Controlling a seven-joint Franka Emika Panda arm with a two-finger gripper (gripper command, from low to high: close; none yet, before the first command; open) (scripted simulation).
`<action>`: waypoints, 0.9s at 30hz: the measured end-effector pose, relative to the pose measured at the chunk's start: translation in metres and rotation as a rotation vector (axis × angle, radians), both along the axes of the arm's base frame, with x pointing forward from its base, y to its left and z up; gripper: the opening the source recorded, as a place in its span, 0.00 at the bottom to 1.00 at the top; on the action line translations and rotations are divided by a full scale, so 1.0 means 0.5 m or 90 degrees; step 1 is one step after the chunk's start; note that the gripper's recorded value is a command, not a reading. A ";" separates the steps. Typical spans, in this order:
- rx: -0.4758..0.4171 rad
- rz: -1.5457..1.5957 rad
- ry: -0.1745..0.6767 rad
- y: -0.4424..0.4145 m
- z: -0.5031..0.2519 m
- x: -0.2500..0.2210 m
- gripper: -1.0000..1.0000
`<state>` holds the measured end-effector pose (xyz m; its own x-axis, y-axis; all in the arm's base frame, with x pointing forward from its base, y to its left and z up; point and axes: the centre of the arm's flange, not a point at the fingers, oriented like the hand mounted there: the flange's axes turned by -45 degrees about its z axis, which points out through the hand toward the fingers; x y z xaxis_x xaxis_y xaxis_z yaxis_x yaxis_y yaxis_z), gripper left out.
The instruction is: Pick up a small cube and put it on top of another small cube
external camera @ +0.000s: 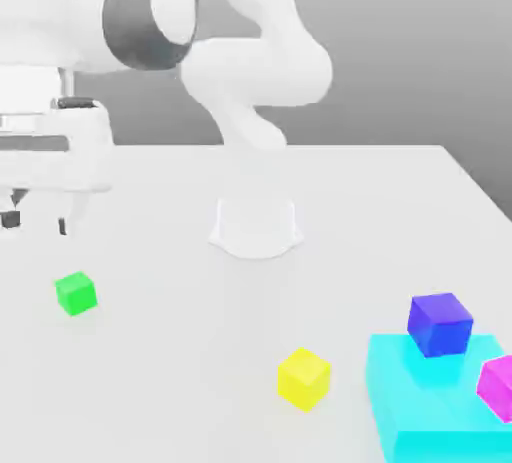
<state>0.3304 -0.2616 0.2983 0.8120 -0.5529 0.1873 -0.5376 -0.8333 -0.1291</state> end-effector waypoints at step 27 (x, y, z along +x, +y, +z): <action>0.012 -0.144 0.146 -0.070 -0.347 -0.258 0.00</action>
<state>0.2013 -0.2967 0.1250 0.6879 -0.7258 0.0018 -0.7258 -0.6879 0.0024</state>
